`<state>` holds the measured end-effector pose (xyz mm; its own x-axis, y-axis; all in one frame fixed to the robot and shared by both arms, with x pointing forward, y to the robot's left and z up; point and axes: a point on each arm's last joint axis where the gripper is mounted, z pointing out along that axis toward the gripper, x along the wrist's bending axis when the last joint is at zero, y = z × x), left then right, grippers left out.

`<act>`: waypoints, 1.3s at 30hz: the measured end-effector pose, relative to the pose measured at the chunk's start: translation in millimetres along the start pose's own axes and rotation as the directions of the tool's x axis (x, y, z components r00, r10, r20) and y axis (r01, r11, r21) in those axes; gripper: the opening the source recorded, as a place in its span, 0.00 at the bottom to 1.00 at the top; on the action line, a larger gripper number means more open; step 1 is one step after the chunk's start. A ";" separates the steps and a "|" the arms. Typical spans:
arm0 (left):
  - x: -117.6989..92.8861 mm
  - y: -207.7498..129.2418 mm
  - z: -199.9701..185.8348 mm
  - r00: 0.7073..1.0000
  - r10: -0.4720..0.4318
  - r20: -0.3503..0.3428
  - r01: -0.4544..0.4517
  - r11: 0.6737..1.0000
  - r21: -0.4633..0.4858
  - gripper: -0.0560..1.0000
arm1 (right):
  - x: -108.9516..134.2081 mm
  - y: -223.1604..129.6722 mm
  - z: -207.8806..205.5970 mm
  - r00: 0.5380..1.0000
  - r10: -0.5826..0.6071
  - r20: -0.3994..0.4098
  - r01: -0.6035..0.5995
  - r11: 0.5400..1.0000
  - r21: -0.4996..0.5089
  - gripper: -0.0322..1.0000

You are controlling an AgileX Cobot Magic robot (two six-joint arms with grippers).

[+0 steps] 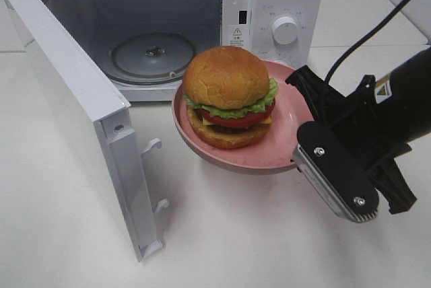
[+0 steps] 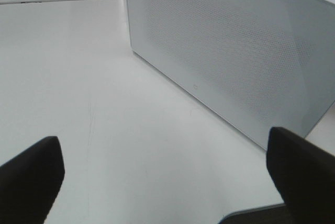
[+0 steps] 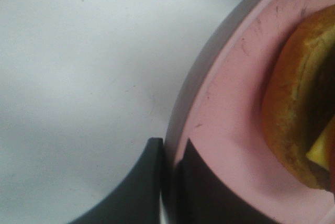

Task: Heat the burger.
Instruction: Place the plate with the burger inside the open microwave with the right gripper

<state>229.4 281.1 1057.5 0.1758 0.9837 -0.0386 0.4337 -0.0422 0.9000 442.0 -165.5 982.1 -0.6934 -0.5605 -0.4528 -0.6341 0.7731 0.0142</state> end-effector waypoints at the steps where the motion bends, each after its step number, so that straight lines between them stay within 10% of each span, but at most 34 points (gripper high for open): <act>1: 0.0 0.0 0.0 1.000 0.000 0.000 0.000 1.000 0.000 0.98 | -6.6 -0.9 1.9 1.000 0.000 0.006 0.000 1.000 0.001 0.08; 39: 0.0 0.0 0.0 1.000 0.000 0.000 0.000 1.000 0.000 0.98 | -100.6 12.4 64.0 0.997 -0.061 0.042 0.062 0.998 -0.031 0.08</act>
<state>229.4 281.1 1057.5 0.1758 0.9837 -0.0386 0.4337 -0.0422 0.9000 525.8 -80.6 970.7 -0.6386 -0.5935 -0.4898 -0.6865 0.7270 0.0141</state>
